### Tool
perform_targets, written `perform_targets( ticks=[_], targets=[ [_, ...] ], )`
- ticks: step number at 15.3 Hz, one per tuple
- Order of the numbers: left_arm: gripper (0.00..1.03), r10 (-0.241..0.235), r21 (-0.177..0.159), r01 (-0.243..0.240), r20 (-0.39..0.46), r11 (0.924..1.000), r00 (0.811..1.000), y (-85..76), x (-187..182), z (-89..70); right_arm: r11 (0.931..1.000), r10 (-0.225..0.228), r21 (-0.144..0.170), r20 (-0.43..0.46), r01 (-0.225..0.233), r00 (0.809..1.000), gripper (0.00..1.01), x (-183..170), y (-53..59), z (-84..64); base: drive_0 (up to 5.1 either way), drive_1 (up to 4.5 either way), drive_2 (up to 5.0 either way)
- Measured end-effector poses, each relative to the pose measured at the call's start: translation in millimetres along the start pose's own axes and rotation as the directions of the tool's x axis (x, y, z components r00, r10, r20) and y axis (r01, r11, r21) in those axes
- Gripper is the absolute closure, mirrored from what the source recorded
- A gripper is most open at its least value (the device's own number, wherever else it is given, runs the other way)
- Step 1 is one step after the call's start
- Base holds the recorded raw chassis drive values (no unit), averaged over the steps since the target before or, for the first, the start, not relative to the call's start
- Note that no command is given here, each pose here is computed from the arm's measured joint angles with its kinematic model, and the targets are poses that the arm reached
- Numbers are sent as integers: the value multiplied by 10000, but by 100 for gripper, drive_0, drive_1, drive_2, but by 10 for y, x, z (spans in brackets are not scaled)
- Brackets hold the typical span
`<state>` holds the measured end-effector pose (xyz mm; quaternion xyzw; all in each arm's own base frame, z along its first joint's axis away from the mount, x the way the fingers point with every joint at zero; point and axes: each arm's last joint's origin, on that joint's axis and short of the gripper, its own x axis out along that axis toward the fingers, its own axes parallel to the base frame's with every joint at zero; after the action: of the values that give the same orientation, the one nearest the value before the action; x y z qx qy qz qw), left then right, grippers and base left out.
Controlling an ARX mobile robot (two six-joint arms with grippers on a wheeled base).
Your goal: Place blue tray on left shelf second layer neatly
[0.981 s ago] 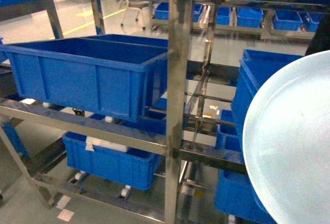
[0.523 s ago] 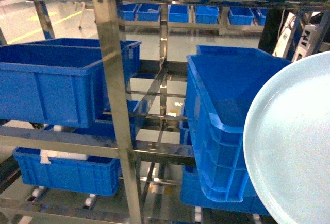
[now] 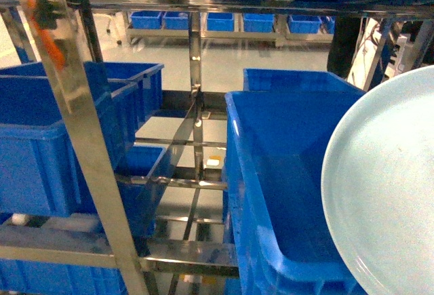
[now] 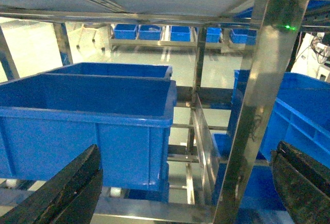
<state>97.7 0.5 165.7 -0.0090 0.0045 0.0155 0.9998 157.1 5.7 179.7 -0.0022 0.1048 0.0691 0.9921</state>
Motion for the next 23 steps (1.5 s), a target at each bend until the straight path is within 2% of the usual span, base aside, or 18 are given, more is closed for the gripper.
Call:
perform_targets(
  ticks=[7, 8, 9, 10, 12, 13, 14, 15, 23],
  targets=[
    [5, 4, 0, -4, 0, 10000, 10000, 0, 0, 0, 10000, 8, 9, -38, -8, 10000, 99, 5, 0, -3, 0, 0, 0],
    [5, 4, 0, -4, 0, 10000, 10000, 0, 0, 0, 9994, 187, 289, -368, -177, 9991, 99, 22, -19, -26, 0, 0, 0],
    [5, 4, 0, -4, 0, 10000, 10000, 0, 0, 0, 9788, 400, 2045, -1320, -123, 9904, 99, 182, -118, -64, 0, 0, 0],
    [5, 4, 0, -4, -4, 10000, 10000, 0, 0, 0, 9498, 584, 3125, -1387, -123, 9886, 99, 334, -175, -53, 0, 0, 0],
    [5, 4, 0, -4, -4, 10000, 10000, 0, 0, 0, 9253, 741, 3789, -1413, -152, 9872, 99, 563, -239, -49, 0, 0, 0],
    [5, 8, 0, -8, -4, 10000, 10000, 0, 0, 0, 9177, 757, 3972, -1722, -11, 9821, 99, 664, -263, -92, 0, 0, 0],
    [5, 4, 0, -4, 0, 10000, 10000, 0, 0, 0, 9120, 765, 4099, -2068, 154, 9754, 99, 724, -279, -147, 0, 0, 0],
    [5, 4, 0, -4, 0, 10000, 10000, 0, 0, 0, 9107, 692, 4118, -2273, 315, 9714, 99, 756, -287, -188, 0, 0, 0],
    [5, 4, 0, -4, 0, 10000, 10000, 0, 0, 0, 9152, 684, 4025, -2068, 211, 9760, 99, 865, -257, -183, 0, 0, 0]
  ],
)
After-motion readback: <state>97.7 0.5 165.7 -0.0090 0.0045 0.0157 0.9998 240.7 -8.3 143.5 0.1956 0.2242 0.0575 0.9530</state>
